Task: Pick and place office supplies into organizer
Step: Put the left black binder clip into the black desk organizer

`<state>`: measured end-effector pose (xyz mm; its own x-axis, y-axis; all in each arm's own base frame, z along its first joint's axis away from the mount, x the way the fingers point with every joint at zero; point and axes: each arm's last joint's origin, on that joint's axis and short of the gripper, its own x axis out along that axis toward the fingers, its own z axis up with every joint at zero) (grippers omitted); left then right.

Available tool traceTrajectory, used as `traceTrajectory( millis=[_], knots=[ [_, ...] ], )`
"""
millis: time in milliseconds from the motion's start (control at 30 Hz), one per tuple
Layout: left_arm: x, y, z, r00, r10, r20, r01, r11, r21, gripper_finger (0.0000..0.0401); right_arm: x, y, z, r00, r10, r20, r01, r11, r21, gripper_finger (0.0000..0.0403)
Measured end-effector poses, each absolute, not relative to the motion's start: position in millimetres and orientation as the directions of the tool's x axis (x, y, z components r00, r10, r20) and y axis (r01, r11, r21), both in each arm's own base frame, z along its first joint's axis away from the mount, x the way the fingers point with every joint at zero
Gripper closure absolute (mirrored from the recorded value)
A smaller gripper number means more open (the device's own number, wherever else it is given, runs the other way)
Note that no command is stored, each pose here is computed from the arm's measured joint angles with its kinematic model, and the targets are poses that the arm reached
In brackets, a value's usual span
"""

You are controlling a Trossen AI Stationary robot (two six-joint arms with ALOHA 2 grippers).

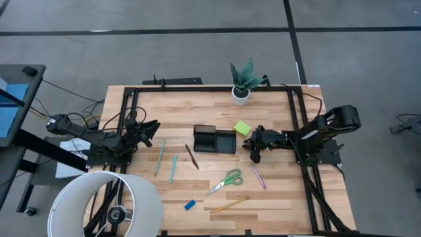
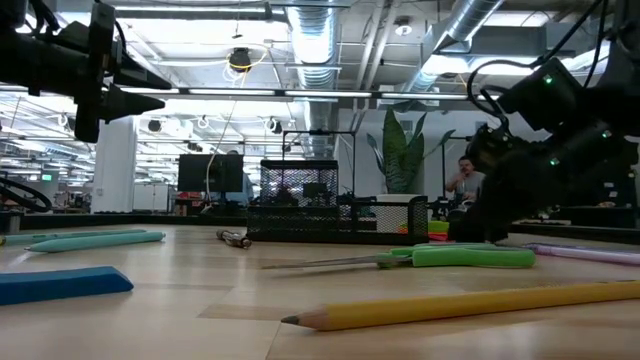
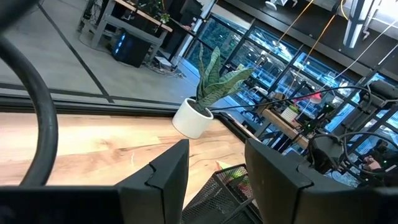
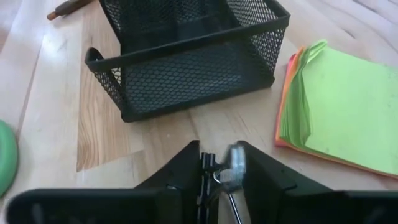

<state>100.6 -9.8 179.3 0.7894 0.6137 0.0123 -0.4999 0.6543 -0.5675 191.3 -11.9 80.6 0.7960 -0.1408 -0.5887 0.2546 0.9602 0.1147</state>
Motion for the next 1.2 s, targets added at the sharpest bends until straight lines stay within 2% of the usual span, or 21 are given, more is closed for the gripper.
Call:
traceTrajectory(
  millis=[200,333,433,567,700,767,833,900,967,1100,1200],
  knots=[
    [101,-10,176,0.79,0.613,-0.007,-0.517,0.659,-0.545,0.0252,191,-12,80,0.793,-0.142,-0.592,0.296,0.94,0.171,0.0385],
    [101,-10,176,0.79,0.613,-0.012,-0.521,0.66,-0.541,0.0252,192,-12,81,0.804,-0.144,-0.578,0.323,0.921,0.22,0.0382],
    [101,-10,175,0.79,0.613,-0.013,-0.521,0.66,-0.54,0.0252,196,-13,88,0.848,-0.146,-0.51,0.316,0.911,0.264,0.0382],
    [101,-10,176,0.79,0.613,-0.012,-0.521,0.66,-0.541,0.0252,204,-13,103,0.923,-0.15,-0.354,0.277,0.898,0.341,0.0392],
    [101,-10,176,0.79,0.613,-0.012,-0.521,0.66,-0.542,0.0252,220,-13,136,0.986,-0.152,-0.071,0.168,0.883,0.439,0.0388],
    [101,-10,176,0.79,0.613,-0.012,-0.52,0.66,-0.542,0.0252,232,-12,155,0.988,-0.143,0.062,0.103,0.9,0.423,0.039],
    [101,-10,176,0.79,0.613,-0.012,-0.52,0.66,-0.542,0.0252,251,-9,173,0.99,-0.085,0.117,0.038,0.935,0.354,0.0392],
    [101,-10,176,0.79,0.613,-0.01,-0.519,0.659,-0.544,0.0252,275,-5,186,0.997,-0.021,0.068,0.0,0.958,0.286,0.0392],
    [101,-10,176,0.79,0.613,-0.008,-0.516,0.658,-0.548,0.0252,300,-1,193,0.998,-0.002,-0.064,0.014,0.981,0.194,0.0392],
    [101,-10,176,0.79,0.613,-0.008,-0.516,0.658,-0.548,0.0252,341,0,199,0.946,-0.036,-0.323,0.031,0.999,-0.021,0.0385],
    [101,-10,176,0.79,0.613,-0.008,-0.516,0.658,-0.548,0.0252,362,-2,196,0.898,-0.053,-0.437,0.014,0.996,-0.092,0.038]
  ],
)
